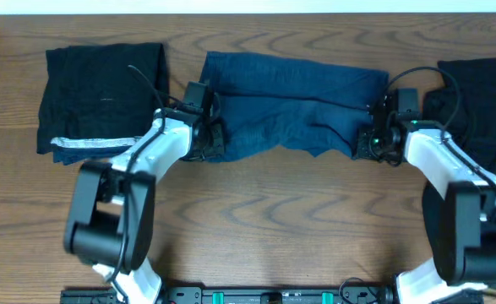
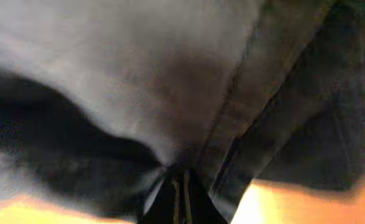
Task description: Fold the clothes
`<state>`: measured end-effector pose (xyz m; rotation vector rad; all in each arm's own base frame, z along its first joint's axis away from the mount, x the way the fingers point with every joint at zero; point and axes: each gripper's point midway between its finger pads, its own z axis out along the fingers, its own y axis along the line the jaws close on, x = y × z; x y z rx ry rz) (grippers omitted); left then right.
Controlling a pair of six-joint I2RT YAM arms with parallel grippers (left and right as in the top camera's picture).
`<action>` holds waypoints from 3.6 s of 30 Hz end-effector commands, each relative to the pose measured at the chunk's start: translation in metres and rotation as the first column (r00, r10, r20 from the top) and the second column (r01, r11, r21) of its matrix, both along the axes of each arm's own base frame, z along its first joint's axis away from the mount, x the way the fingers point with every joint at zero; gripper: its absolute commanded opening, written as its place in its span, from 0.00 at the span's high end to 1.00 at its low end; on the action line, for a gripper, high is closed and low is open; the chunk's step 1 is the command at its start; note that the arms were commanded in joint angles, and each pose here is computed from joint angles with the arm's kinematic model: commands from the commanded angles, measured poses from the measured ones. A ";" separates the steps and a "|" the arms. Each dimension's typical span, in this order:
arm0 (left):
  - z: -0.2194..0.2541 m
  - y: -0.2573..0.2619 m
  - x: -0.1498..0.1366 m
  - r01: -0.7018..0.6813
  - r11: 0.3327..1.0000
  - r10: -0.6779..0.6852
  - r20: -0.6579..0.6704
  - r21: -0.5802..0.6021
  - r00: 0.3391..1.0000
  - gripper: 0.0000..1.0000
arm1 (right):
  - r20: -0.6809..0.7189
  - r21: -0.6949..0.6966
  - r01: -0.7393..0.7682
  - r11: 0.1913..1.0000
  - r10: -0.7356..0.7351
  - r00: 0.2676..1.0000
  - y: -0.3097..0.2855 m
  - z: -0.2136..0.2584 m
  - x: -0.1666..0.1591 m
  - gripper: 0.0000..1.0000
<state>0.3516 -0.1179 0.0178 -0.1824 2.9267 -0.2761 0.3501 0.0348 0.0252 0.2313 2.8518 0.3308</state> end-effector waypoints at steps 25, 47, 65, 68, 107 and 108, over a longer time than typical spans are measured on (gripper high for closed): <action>0.030 0.050 -0.161 -0.051 0.992 0.083 -0.301 0.114 0.950 0.93 | -0.388 0.014 0.117 0.993 -0.102 0.916 0.000 0.011 -0.151 0.99; 0.038 0.055 -0.180 -0.027 0.990 0.077 -0.379 0.137 0.922 0.20 | -0.430 -0.008 0.108 0.994 -0.101 0.897 -0.003 0.051 -0.150 0.38; 0.067 0.010 -0.019 0.019 1.000 -0.019 0.108 0.001 0.994 0.94 | 0.128 0.019 -0.022 1.000 0.020 0.992 0.011 0.108 0.013 0.97; 0.044 0.007 -0.006 0.032 0.999 -0.033 0.097 0.009 0.995 0.94 | 0.143 0.013 -0.073 0.997 0.070 0.987 0.025 0.090 0.031 0.99; 0.002 -0.011 0.105 0.066 0.997 -0.074 0.391 0.035 0.917 0.94 | 0.381 -0.194 -0.022 0.981 0.096 0.920 0.011 -0.018 0.161 0.90; 0.022 -0.011 0.107 0.065 0.997 -0.071 0.419 0.029 0.905 0.94 | 0.403 -0.192 -0.013 0.981 0.091 0.911 0.009 -0.001 0.163 0.88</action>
